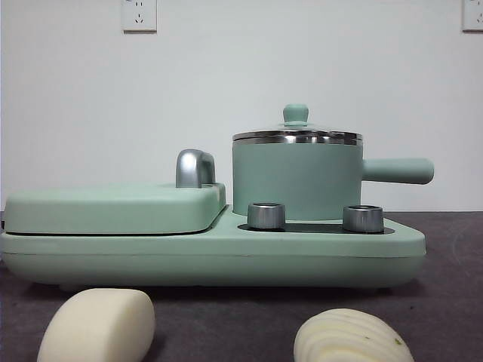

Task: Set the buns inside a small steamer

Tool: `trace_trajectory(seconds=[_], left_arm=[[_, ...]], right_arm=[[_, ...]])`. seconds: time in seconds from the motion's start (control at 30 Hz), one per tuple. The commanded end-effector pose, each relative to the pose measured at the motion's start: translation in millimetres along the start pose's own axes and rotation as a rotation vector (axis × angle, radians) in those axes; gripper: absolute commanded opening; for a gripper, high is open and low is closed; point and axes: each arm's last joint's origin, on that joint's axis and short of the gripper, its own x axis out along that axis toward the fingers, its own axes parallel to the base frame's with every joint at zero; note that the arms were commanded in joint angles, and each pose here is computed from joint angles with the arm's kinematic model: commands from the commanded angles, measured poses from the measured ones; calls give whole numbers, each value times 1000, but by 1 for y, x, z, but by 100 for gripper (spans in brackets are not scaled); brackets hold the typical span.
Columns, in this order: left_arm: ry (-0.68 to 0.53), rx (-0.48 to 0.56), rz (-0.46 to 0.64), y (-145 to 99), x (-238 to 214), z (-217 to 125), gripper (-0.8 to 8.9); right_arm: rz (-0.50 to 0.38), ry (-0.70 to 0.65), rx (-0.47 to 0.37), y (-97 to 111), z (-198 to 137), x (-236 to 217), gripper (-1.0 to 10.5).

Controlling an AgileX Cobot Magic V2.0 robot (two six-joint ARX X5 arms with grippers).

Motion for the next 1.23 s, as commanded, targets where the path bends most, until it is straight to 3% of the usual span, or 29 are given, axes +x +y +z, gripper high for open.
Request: trace_trajectory(seconds=[0.03,0.2,0.57,0.63,0.77,1.0,1.23], left_arm=[[40,89,-49,-3,12,12,16],[135,190,-94,-5,35,22,16],[260,548,-239,-16,65,15,22],[260,588,-258,-18,67,13,80],[242,600,-269,-20,67,14,298],[217,611,-300,-26,68,15,303],[186,577,-406,-45,84,11,297]], right_arm=[[29,17,-118,0,9,8,14],[88,77,-189,-2,10,24,14],[206,256,-361,-1,-8,54,18],[231,277,-387,1,-11,57,100],[245,286,-390,3,-12,59,287],[240,285,-356,3,-11,57,290],[231,293,-289,3,-12,58,290]])
